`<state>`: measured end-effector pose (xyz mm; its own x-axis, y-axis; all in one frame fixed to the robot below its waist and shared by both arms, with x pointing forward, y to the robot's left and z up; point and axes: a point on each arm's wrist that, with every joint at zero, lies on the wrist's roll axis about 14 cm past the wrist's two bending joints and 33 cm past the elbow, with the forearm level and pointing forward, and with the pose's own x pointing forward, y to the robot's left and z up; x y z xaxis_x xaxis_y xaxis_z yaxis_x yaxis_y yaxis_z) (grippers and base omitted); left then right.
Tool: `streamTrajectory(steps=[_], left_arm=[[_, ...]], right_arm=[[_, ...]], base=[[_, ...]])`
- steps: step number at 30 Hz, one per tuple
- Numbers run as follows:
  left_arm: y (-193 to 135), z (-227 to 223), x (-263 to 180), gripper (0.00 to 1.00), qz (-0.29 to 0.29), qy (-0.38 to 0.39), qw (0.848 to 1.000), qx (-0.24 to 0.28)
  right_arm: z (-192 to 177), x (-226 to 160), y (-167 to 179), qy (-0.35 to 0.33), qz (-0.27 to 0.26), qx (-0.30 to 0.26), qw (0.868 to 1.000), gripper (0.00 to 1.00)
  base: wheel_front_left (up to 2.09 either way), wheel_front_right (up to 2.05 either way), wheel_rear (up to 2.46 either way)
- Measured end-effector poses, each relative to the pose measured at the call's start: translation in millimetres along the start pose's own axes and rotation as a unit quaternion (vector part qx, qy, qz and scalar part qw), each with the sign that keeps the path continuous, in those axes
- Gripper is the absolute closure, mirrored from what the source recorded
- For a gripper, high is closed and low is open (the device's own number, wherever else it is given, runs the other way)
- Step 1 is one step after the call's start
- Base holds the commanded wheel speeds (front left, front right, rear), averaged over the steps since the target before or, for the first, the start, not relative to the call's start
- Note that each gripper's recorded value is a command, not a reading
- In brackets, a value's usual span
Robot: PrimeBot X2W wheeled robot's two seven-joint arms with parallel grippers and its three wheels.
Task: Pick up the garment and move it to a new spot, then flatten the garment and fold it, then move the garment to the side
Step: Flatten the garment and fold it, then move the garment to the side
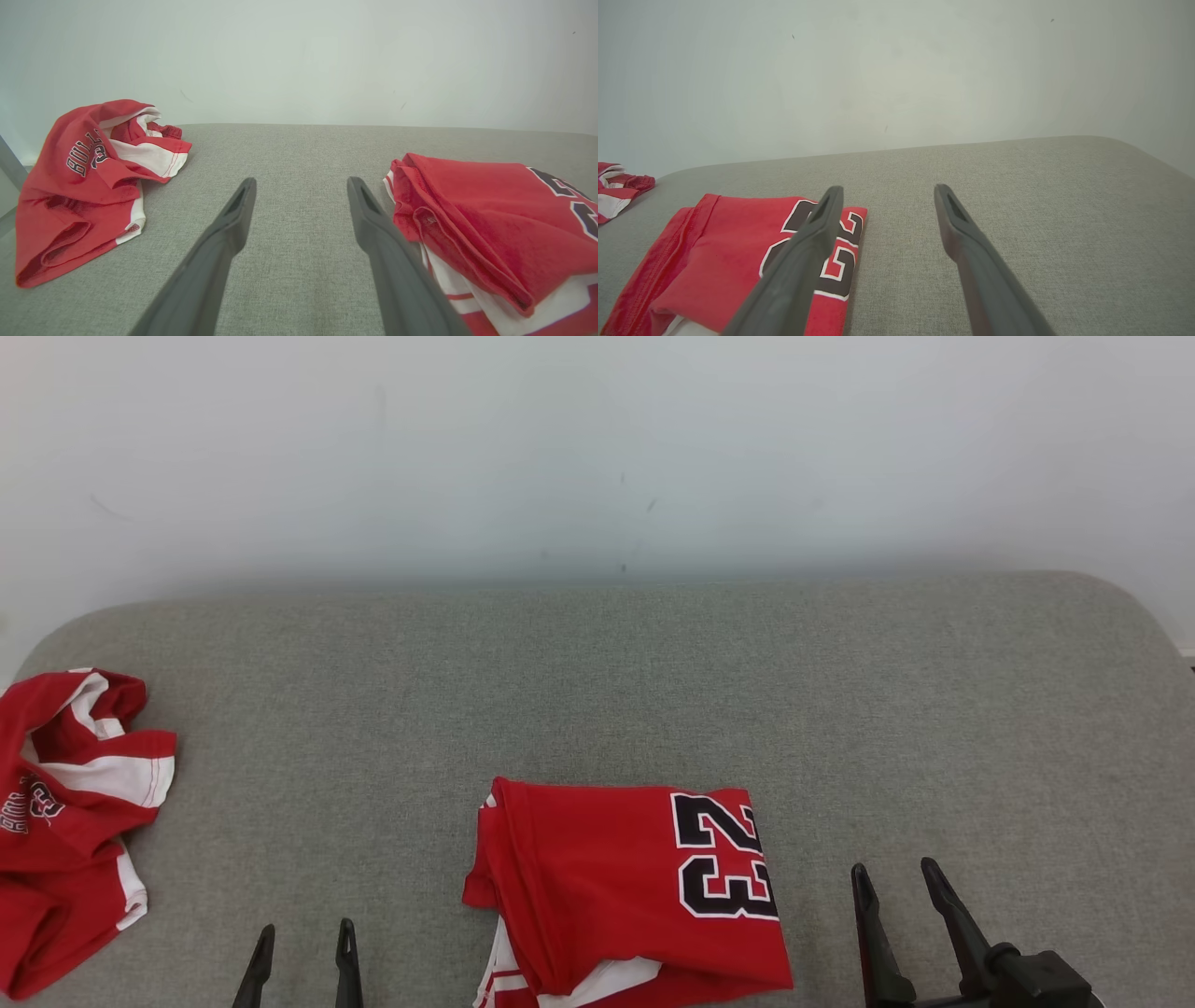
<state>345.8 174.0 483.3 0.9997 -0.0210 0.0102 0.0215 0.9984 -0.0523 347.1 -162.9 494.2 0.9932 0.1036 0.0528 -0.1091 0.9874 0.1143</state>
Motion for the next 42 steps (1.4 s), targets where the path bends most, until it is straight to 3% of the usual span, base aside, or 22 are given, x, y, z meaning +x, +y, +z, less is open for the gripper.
streamTrajectory(steps=[19,26,42], left_arm=[[2.4,-0.6,-1.7,0.00,0.002,0.001,1.000,0.001],[2.9,-4.1,-0.8,0.00,0.002,0.007,1.000,0.000],[8.9,-10.6,1.9,0.00,0.013,0.017,1.000,-0.002]], right_arm=[[-2.4,1.9,1.7,0.004,0.003,0.001,1.000,0.00],[1.7,20.0,16.4,-0.002,0.028,0.001,1.000,0.00],[-85.9,55.9,33.5,0.157,0.065,-0.015,0.985,0.00]], base=[[0.00,0.00,0.00],[0.00,0.00,0.00],[0.00,0.00,0.00]])
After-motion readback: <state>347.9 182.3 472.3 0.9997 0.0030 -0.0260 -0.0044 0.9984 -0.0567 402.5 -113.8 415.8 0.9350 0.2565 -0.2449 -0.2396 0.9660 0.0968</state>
